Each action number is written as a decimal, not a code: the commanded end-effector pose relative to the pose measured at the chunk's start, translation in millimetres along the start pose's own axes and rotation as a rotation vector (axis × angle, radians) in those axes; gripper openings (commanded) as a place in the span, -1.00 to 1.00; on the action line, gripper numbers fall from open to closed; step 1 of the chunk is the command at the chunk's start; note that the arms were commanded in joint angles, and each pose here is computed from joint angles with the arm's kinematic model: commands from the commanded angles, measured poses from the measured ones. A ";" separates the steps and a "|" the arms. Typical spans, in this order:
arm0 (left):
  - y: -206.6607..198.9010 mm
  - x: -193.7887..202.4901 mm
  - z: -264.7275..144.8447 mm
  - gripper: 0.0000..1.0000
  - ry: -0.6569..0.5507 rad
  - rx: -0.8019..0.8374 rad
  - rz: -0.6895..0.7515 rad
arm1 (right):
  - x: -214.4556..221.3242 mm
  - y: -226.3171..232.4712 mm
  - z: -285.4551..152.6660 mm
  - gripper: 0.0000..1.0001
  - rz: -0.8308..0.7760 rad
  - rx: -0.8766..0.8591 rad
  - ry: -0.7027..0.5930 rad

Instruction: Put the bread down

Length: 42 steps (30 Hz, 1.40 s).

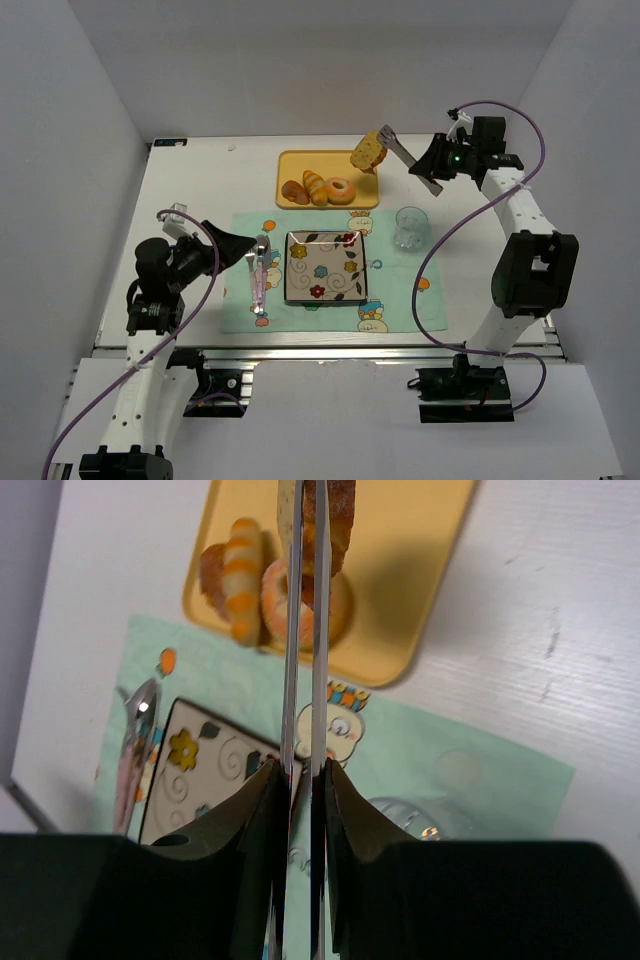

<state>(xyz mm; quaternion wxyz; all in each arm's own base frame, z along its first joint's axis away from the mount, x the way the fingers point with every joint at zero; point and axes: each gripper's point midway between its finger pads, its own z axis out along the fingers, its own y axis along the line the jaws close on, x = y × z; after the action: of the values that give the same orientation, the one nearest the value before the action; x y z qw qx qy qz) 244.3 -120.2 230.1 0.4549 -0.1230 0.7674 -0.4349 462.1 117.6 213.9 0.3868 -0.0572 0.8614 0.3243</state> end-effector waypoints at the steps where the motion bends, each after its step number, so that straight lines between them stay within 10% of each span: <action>1: -10.8 -10.2 -3.2 0.96 -0.028 0.020 0.028 | -3.4 44.9 -24.1 -0.89 -0.034 -0.164 -0.024; 13: -15.5 -13.9 -3.0 0.96 -0.039 0.039 0.046 | 138.7 136.3 -57.7 -0.95 -0.222 -0.465 0.250; 21: -15.2 -12.6 -4.7 0.96 -0.044 0.040 0.050 | 211.8 110.9 -56.1 -0.92 -0.282 -0.407 0.413; 35: -13.7 -7.9 -8.9 0.96 -0.049 0.038 0.048 | 221.0 94.4 -51.6 -0.14 -0.304 -0.335 0.432; 42: -14.4 -8.6 -8.4 0.96 -0.052 0.043 0.050 | 210.7 99.1 -52.1 -0.11 -0.323 -0.340 0.402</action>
<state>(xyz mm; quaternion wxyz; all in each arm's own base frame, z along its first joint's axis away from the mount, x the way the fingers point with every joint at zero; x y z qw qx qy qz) 238.4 -120.3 241.8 0.4754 -0.1109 0.7550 -0.4377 239.7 190.1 121.6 0.2057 -0.2982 0.8526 0.3766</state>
